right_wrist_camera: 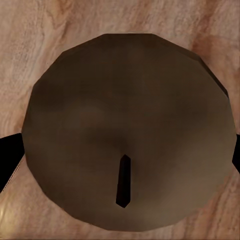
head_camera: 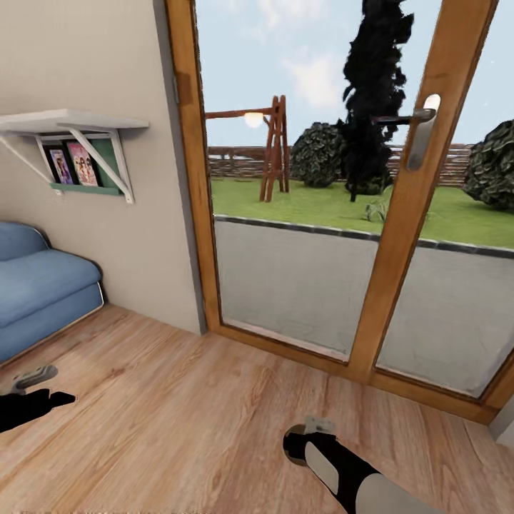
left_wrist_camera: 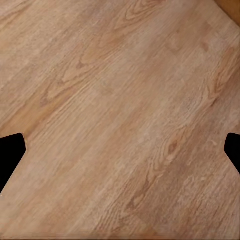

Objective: Place each of the two pumpkins and all three candles from the living room inside a cabinet in the living room (use any cabinet), then make sure every cabinet is closed, and position the cauldron so it is next to a table in the living room.

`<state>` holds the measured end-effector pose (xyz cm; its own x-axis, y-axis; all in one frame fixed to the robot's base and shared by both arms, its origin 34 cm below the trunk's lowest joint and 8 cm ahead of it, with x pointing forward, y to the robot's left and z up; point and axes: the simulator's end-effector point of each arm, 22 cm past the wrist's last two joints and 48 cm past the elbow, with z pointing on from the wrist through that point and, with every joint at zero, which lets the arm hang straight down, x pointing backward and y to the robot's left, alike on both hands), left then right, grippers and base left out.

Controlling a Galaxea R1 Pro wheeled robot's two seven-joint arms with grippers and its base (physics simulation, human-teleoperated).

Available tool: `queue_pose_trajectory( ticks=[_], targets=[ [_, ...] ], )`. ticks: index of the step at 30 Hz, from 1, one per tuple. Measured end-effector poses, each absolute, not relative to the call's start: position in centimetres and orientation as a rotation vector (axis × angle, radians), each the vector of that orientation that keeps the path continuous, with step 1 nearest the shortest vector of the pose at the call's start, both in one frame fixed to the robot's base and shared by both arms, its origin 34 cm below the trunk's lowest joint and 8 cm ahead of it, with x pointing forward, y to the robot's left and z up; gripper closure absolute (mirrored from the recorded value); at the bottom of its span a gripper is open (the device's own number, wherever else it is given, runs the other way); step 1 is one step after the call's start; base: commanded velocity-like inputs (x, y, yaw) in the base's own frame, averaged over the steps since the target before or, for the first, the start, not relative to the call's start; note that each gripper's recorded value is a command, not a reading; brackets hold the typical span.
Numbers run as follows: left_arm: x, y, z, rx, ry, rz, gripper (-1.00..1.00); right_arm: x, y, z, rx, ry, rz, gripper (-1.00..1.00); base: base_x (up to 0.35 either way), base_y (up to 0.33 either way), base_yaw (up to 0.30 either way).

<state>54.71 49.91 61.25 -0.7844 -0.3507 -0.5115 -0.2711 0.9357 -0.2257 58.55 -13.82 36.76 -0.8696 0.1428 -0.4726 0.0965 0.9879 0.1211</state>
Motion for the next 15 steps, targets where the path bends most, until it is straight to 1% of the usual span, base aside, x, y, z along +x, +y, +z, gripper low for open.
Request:
queue_pose_trajectory(
  ticks=[4,15],
  targets=[
    [54.9,49.9,62.1,-0.441,2.521,-0.188,-1.00,58.8,-13.8,37.6,0.169,2.632,0.128,1.00,0.000,0.000,0.072],
    [55.5,49.2,64.0,-0.446,2.523,-0.201,-1.00,59.3,-13.9,40.0,0.169,2.632,0.126,1.00,0.000,0.000,0.003]
  ],
)
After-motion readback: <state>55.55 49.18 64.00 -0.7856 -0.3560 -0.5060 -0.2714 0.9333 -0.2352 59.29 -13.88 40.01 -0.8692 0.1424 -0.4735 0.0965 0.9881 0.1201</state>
